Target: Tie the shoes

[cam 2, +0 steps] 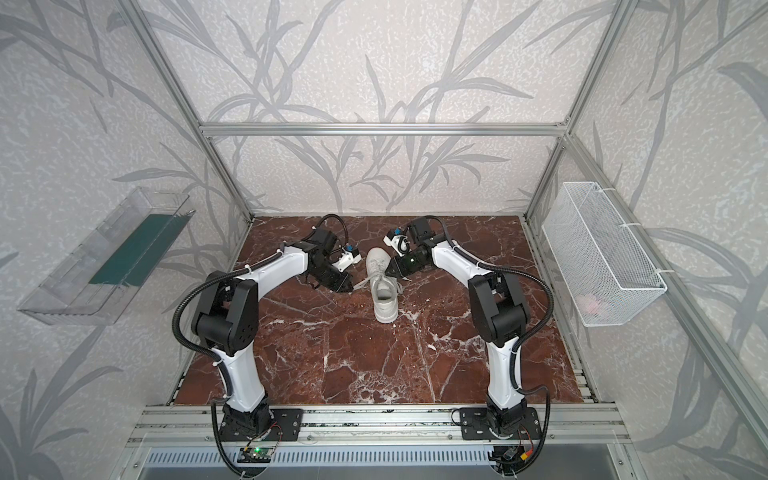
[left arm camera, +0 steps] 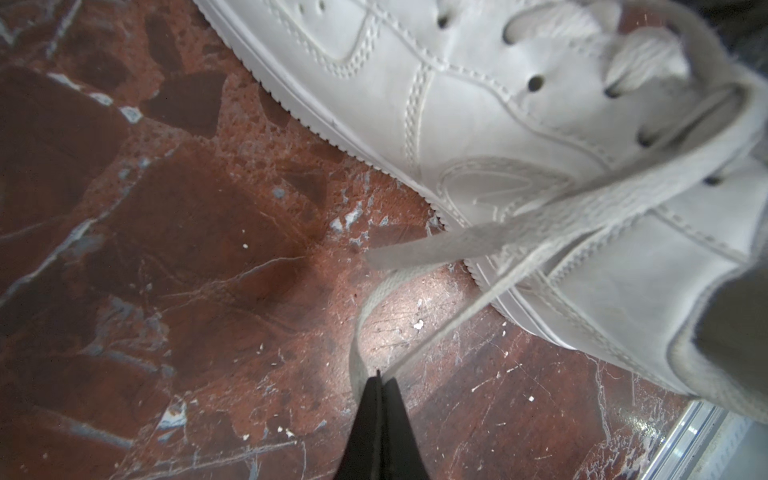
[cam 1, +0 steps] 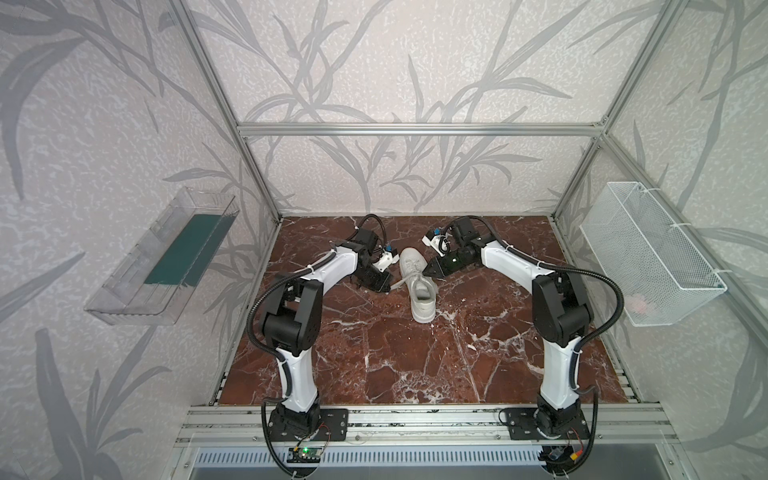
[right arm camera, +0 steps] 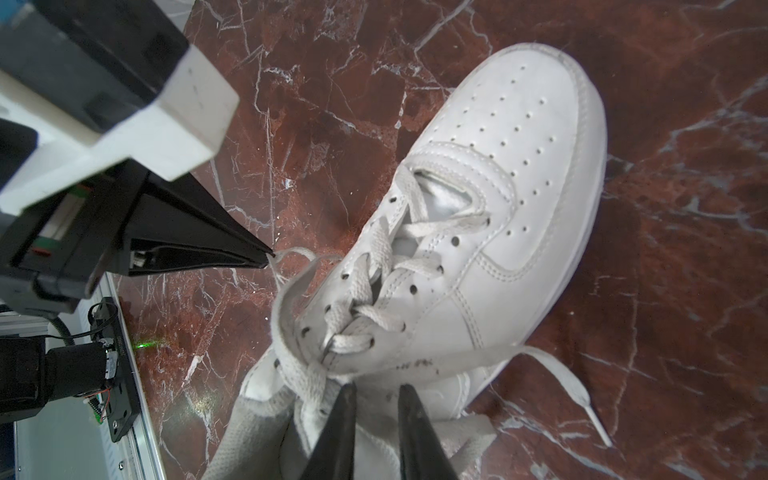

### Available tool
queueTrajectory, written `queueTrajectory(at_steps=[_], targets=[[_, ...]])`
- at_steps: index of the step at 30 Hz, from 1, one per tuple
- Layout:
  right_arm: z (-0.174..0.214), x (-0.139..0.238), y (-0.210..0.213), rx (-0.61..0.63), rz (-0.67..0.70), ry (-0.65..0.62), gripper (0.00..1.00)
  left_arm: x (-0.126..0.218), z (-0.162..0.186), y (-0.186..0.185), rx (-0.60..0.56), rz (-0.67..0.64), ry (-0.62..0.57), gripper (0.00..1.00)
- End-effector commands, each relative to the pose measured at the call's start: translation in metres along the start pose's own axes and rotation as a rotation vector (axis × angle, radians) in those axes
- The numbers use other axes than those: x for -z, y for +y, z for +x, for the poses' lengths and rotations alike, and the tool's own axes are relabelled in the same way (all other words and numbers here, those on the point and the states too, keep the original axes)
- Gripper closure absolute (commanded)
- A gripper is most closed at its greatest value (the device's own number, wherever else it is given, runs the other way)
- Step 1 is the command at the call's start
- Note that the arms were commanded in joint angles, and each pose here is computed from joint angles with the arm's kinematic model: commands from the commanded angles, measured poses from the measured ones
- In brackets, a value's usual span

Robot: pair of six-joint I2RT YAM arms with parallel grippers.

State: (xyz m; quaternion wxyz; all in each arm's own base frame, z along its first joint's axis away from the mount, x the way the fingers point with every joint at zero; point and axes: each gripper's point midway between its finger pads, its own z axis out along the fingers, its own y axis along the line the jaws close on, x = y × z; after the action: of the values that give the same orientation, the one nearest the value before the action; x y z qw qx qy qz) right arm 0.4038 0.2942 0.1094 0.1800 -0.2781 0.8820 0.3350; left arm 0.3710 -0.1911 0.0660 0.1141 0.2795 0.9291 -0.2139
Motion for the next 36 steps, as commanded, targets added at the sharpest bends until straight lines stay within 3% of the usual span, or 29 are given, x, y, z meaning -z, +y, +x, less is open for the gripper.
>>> queueTrajectory(at_steps=[1, 9, 16, 17, 20, 22, 29, 31, 33, 36], targets=[[0.005, 0.001, 0.007, -0.004, -0.015, 0.030, 0.79, -0.005, 0.014, 0.005, 0.002, -0.020, 0.081, 1.00], [0.000, 0.006, 0.013, 0.000, -0.031, 0.019, 0.78, -0.003, 0.002, -0.003, -0.022, 0.019, 0.012, 1.00], [-0.010, 0.021, 0.026, 0.018, -0.050, -0.027, 0.54, 0.023, -0.026, -0.015, -0.067, 0.040, -0.211, 0.32], [-0.011, 0.024, 0.027, 0.017, -0.053, -0.033, 0.52, 0.028, -0.027, -0.013, -0.059, 0.037, -0.226, 0.02], [-0.012, 0.033, 0.029, 0.009, -0.055, -0.051, 0.47, 0.048, -0.032, -0.003, -0.033, 0.004, -0.299, 0.01], [-0.012, 0.041, 0.030, 0.000, -0.054, -0.074, 0.38, 0.063, -0.035, 0.006, -0.013, -0.028, -0.370, 0.01], [0.000, 0.073, 0.019, -0.017, 0.036, -0.133, 0.20, 0.149, -0.050, 0.054, 0.139, -0.166, -0.825, 0.01], [0.005, 0.081, 0.008, -0.037, 0.088, -0.163, 0.00, 0.170, -0.048, 0.060, 0.144, -0.198, -0.922, 0.01], [0.007, 0.097, 0.002, -0.027, 0.161, -0.223, 0.01, 0.185, -0.043, 0.071, 0.169, -0.293, -0.972, 0.01], [0.012, 0.114, -0.017, -0.013, 0.326, -0.322, 0.01, 0.195, -0.031, 0.082, 0.169, -0.419, -0.949, 0.01]])
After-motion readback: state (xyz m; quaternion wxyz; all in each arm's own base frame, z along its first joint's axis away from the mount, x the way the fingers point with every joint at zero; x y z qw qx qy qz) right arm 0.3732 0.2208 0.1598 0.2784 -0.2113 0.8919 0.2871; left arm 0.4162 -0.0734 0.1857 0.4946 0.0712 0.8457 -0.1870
